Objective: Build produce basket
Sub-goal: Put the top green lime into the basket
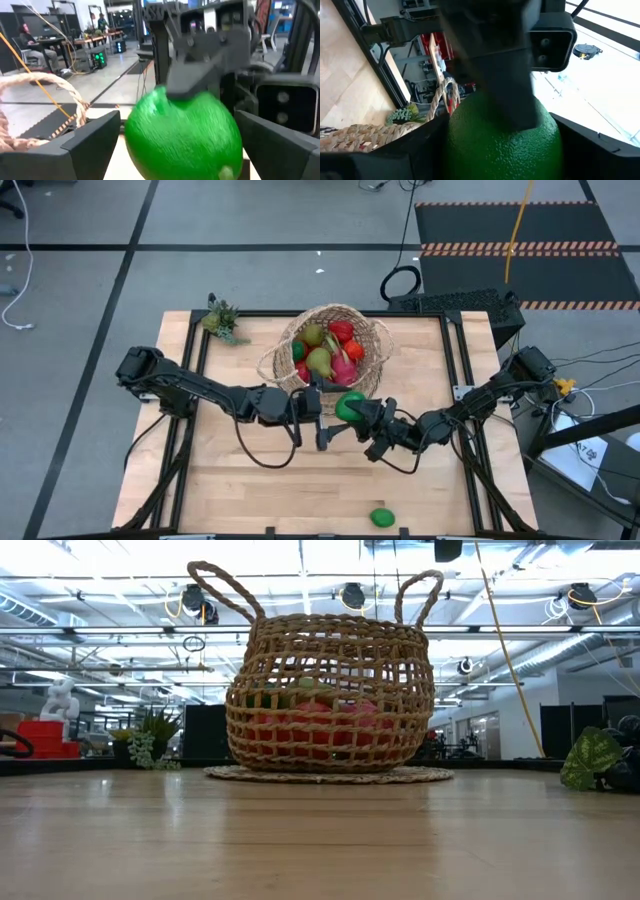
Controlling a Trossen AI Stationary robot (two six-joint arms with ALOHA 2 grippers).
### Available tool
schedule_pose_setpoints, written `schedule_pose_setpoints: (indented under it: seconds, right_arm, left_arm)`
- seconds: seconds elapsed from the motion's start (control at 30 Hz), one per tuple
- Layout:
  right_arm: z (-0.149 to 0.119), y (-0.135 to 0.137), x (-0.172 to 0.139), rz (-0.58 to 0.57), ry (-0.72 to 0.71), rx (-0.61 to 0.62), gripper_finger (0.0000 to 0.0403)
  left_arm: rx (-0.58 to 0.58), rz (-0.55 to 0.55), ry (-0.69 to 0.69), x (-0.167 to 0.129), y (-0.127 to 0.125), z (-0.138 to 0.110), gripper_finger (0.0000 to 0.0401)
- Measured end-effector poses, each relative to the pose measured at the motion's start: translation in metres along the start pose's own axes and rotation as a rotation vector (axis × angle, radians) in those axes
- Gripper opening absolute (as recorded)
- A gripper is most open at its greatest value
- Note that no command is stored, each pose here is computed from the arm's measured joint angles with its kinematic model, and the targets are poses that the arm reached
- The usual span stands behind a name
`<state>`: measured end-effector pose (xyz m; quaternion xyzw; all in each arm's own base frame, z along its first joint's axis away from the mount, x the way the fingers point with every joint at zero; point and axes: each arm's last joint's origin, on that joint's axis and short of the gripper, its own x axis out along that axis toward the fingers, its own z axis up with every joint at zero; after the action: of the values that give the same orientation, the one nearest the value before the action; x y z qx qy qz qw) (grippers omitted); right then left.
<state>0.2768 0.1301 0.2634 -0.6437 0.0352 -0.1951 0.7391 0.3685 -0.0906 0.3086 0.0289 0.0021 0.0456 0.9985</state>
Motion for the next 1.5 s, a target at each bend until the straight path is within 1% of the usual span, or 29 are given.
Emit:
schedule_pose_setpoints:
  seconds: [0.23,0.3,0.37,0.43,0.53,0.63,0.77,0.93,1.03,1.1,1.2,1.27,1.37,1.5]
  right_arm:
    - [0.0,0.0,0.0,0.001,0.003,0.0,0.0309]
    - [0.0,0.0,0.0,0.001,0.003,0.001,0.031]
    - [0.0,0.0,0.0,0.001,0.003,0.007,0.0313]
    - [0.0,0.0,0.0,0.0,0.002,0.025,0.0321]
    - [0.0,0.0,-0.001,-0.002,0.001,0.05,0.0342]
    - [0.0,-0.001,-0.001,-0.002,0.001,0.069,0.0362]
    - [0.001,-0.001,-0.001,-0.003,0.001,0.086,0.038]
    - [0.005,-0.005,-0.007,-0.024,0.029,0.11,0.0381]
    - [0.009,-0.01,-0.014,-0.043,0.067,0.129,0.0381]
    - [0.012,-0.014,-0.02,-0.059,0.086,0.16,0.0381]
    - [0.015,-0.023,-0.028,-0.083,0.074,0.217,0.0381]
    - [0.016,-0.028,-0.032,-0.092,0.066,0.253,0.0381]
    - [0.016,-0.035,-0.036,-0.112,0.055,0.338,0.0381]
    - [0.014,-0.042,-0.038,-0.125,0.047,0.449,0.038]
  left_arm:
    - [0.004,0.001,0.013,0.001,0.0,-0.002,0.0327]
    - [0.003,0.001,0.013,0.001,0.0,-0.002,0.0315]
    - [0.001,0.001,0.013,0.001,0.0,-0.002,0.0313]
    - [0.0,0.001,0.013,0.001,0.0,-0.002,0.0319]
    - [0.0,0.0,0.011,0.0,0.0,-0.001,0.0334]
    - [0.008,0.0,0.007,0.0,0.0,0.0,0.0339]
    - [0.023,-0.008,0.008,-0.006,0.0,0.006,0.0332]
    - [0.05,-0.005,0.022,-0.018,0.005,0.018,0.0319]
    - [0.061,0.007,0.044,-0.029,0.011,0.028,0.0322]
    - [0.056,0.029,0.029,-0.033,0.017,0.036,0.0329]
    - [0.101,0.093,0.075,-0.042,0.026,0.04,0.0336]
    - [0.1,0.146,0.081,-0.044,0.034,0.043,0.0337]
    - [0.066,0.213,0.07,-0.045,0.051,0.047,0.0334]
    - [0.04,0.258,0.073,-0.041,0.073,0.047,0.0321]
